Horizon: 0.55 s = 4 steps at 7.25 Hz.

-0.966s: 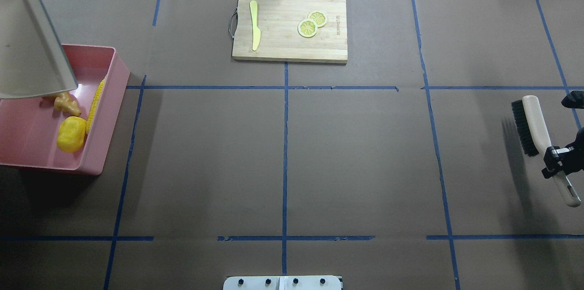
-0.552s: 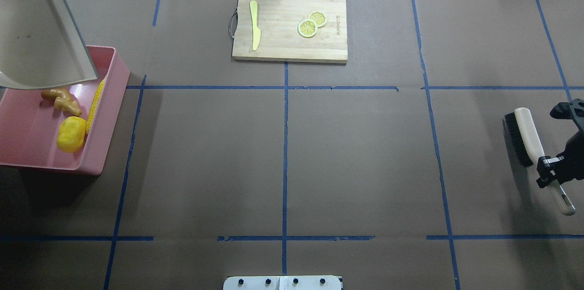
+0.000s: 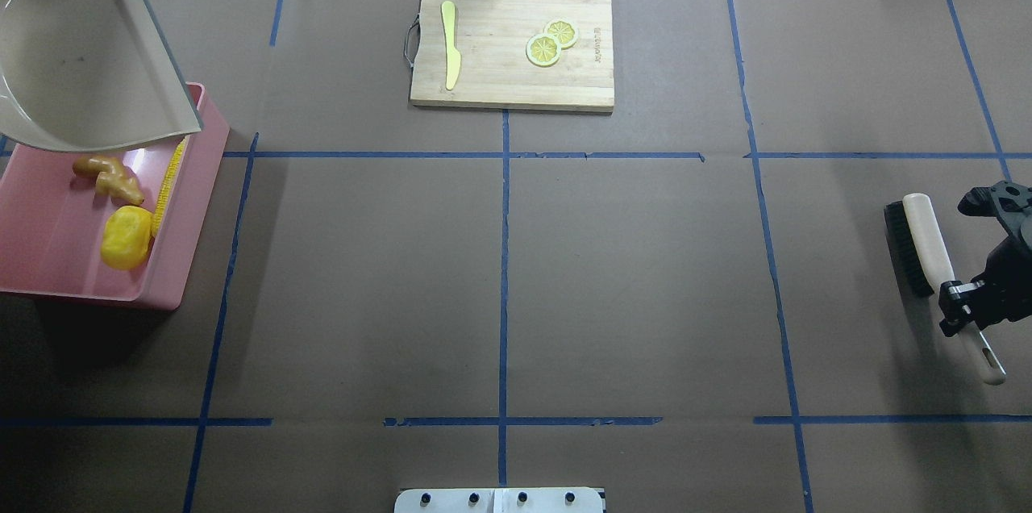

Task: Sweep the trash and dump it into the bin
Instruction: 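Tilt the dustpan over the pink bin with the left gripper to dump the vegetables, then lower the empty dustpan back onto the table with the left gripper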

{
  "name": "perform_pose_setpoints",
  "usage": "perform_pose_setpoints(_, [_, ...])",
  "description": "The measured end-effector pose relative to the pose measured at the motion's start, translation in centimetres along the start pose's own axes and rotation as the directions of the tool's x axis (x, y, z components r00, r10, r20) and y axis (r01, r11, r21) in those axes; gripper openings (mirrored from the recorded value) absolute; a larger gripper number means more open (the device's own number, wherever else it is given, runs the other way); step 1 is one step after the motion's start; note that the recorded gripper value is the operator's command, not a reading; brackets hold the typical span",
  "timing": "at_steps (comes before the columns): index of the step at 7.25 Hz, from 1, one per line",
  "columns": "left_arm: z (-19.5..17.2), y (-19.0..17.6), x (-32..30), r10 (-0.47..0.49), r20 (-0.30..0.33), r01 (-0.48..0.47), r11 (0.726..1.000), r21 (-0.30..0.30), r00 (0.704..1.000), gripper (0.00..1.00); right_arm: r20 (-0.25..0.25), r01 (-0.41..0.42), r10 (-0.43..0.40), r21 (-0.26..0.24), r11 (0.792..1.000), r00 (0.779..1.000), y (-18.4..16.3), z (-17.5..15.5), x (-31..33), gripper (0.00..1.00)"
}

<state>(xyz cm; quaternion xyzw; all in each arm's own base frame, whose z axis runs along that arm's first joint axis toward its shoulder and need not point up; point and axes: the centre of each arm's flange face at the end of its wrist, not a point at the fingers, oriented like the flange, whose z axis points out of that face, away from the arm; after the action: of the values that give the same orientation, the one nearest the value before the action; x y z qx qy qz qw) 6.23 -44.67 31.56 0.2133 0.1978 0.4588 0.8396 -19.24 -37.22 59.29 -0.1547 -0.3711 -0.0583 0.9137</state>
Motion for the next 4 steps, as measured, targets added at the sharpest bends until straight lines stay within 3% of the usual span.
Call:
perform_pose_setpoints(2, [0.2,-1.5,1.0,0.043,-0.020,-0.043,0.998,0.037,0.999,0.06,0.006,0.011,-0.012,0.012,1.000,1.000,-0.1,-0.5,-0.7,1.00])
perform_pose_setpoints(4, [1.2,-4.3,3.0,0.123,-0.069,-0.116,0.989,0.095,0.990,0.06,0.020,0.029,-0.031,0.055,0.998,0.999,-0.3,-2.5,-1.9,1.00])
